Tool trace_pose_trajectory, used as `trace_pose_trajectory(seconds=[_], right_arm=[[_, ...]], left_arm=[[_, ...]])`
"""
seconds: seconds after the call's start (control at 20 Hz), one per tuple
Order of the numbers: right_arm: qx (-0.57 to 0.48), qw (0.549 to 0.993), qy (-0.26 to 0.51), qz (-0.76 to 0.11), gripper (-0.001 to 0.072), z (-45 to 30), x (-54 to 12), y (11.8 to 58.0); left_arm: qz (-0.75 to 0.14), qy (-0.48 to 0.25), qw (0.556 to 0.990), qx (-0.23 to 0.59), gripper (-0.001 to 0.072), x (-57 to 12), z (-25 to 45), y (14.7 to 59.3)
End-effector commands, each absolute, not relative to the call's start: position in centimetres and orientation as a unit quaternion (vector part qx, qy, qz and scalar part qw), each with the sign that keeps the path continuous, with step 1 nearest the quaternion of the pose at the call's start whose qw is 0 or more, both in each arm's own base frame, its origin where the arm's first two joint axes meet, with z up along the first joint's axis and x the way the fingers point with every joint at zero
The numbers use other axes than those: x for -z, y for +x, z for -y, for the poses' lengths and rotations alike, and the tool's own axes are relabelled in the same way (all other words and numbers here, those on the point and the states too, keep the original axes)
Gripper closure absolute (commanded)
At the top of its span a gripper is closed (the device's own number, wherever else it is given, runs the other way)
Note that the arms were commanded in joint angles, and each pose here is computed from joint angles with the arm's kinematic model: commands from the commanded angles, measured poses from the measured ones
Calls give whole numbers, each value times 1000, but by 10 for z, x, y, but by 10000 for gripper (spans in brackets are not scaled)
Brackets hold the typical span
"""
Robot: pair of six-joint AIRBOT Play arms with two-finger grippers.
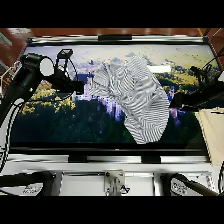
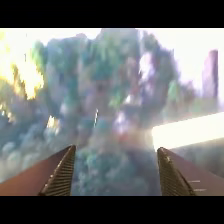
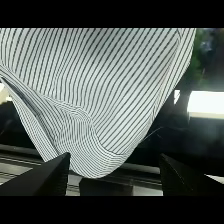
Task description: Fold the shirts.
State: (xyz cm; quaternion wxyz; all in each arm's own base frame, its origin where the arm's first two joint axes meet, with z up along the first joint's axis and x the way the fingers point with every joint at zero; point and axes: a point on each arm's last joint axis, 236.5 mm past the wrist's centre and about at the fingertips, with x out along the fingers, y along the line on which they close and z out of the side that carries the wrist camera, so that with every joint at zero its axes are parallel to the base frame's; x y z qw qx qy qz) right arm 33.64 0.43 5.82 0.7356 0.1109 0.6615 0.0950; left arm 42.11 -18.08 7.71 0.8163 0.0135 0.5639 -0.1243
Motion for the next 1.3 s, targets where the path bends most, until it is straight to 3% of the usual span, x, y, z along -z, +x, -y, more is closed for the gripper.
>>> trace_pose_trajectory(seconds=[0.0, 0.1, 0.3, 0.4, 0.6, 0.75, 0.9, 1.1, 1.25], right_arm=[[-92, 741, 115, -656, 42, -1, -59, 339], [-89, 746, 114, -650, 42, 0, -59, 343], [-94, 740, 108, -658, 42, 0, -58, 338], [-95, 738, 108, -659, 42, 0, -58, 337], [-88, 735, 117, -662, 42, -1, -58, 336], [-86, 729, 122, -668, 42, -1, -58, 333], [-85, 722, 105, -679, 42, 6, -56, 325], [-61, 719, 138, -678, 42, 29, -57, 320], [-53, 717, 147, -680, 42, 37, -56, 317]], left_arm=[[-549, -8, 824, 140, 96, -80, 194, 428], [-576, -26, 802, 155, 91, -68, 206, 418], [-667, -29, 696, 265, 90, -19, 242, 356], [-673, -93, 663, 312, 88, 0, 272, 334], [-617, -194, 669, 366, 89, 5, 335, 333], [-602, -188, 685, 365, 74, 19, 362, 334], [-616, -199, 667, 369, 71, 31, 379, 322], [-614, -224, 654, 381, 71, 36, 404, 314], [-603, -221, 662, 385, 72, 38, 418, 310]])
